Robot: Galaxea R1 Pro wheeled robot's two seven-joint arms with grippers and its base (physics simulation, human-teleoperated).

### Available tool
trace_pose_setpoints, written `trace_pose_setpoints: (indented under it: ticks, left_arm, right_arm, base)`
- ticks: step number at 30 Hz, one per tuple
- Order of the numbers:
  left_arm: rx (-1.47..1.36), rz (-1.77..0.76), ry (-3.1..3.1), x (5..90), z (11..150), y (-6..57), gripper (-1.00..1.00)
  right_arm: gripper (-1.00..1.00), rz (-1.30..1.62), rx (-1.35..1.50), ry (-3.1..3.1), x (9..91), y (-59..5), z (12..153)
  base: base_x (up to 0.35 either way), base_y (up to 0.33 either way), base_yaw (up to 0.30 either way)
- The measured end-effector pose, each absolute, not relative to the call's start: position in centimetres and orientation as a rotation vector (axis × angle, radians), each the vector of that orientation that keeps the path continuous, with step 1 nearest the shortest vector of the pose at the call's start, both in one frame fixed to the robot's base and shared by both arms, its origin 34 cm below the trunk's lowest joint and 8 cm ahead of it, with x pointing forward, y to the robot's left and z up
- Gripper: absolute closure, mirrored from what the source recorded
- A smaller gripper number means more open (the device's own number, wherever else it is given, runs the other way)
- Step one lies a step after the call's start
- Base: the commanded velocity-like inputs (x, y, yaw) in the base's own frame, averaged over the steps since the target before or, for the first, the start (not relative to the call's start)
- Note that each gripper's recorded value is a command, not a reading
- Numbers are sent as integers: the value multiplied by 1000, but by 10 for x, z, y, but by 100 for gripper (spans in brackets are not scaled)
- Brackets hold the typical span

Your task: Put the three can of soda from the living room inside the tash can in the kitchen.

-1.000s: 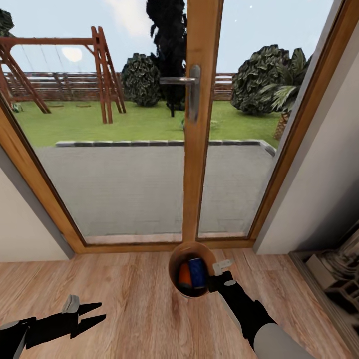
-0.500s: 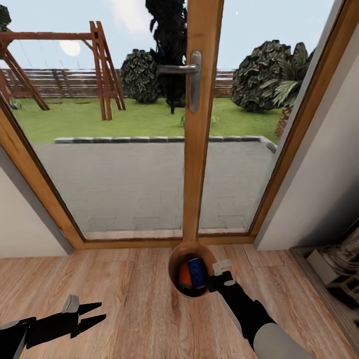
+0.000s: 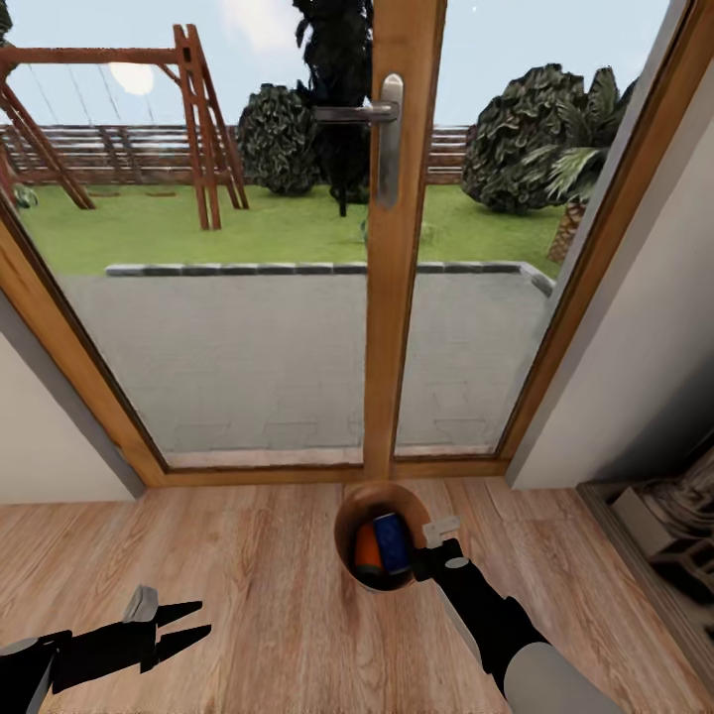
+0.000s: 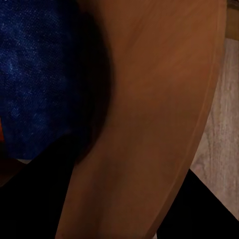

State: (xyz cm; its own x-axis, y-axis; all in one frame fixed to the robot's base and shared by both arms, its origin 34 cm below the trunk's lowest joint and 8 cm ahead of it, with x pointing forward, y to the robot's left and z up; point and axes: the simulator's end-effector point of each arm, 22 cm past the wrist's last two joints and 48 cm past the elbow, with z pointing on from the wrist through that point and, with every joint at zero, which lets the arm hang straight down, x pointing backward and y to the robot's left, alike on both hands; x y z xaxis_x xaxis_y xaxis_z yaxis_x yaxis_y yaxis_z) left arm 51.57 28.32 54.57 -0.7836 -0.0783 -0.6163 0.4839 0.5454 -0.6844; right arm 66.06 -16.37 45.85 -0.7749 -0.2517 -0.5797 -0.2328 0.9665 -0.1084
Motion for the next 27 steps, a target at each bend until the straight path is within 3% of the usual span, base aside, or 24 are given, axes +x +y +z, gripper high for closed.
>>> trace_pose_setpoints:
  ticks: [27]
  left_arm:
    - [301,-1239,2219,509,529,283,-100]
  right_arm:
    - [100,-20,-335,2463,662,-160,445]
  base:
    - [0,0,0]
